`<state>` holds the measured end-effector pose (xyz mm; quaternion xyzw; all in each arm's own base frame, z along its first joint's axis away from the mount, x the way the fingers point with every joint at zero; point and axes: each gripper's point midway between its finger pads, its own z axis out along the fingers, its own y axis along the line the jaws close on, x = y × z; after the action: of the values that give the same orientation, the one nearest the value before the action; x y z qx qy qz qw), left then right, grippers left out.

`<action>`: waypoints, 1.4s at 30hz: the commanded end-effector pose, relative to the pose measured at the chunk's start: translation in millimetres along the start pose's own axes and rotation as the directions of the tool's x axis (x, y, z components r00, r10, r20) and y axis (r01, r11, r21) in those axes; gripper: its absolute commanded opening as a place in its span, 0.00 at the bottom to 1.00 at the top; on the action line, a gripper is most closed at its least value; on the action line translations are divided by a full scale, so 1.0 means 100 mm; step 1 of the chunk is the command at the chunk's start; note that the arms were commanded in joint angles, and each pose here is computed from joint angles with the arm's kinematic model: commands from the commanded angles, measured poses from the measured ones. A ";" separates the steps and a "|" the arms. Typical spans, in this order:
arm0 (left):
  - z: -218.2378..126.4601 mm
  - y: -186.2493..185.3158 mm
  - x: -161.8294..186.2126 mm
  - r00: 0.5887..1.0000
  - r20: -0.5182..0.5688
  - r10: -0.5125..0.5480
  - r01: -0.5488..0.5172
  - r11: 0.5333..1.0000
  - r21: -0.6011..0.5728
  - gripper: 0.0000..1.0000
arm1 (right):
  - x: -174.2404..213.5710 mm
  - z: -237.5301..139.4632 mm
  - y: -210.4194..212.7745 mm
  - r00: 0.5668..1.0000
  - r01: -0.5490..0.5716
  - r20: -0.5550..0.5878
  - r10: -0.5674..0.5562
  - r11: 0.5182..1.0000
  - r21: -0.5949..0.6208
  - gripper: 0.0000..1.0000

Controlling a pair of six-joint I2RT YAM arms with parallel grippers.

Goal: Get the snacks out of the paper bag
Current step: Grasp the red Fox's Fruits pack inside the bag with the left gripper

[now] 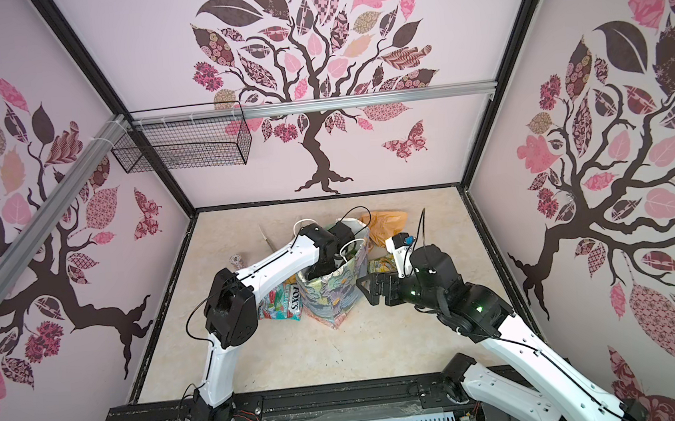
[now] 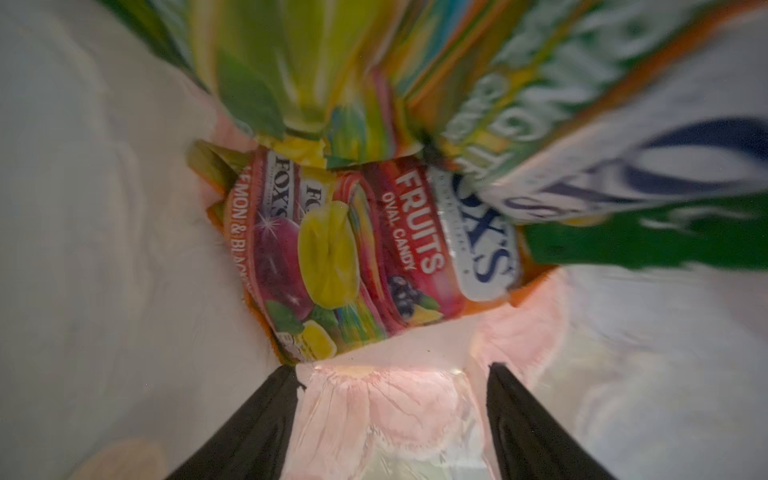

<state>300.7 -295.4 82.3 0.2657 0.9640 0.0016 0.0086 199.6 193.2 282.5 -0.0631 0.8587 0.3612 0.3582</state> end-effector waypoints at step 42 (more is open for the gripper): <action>-0.50 0.21 -0.05 0.978 0.207 -0.008 0.024 0.997 -0.074 0.00 | -0.02 0.00 -0.15 1.000 -0.020 0.024 0.019 0.997 0.080 0.99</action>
<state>298.9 -273.1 85.8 0.2647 0.9631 0.0233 0.0430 203.3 188.8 280.2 -0.0518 0.8616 0.3498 0.3641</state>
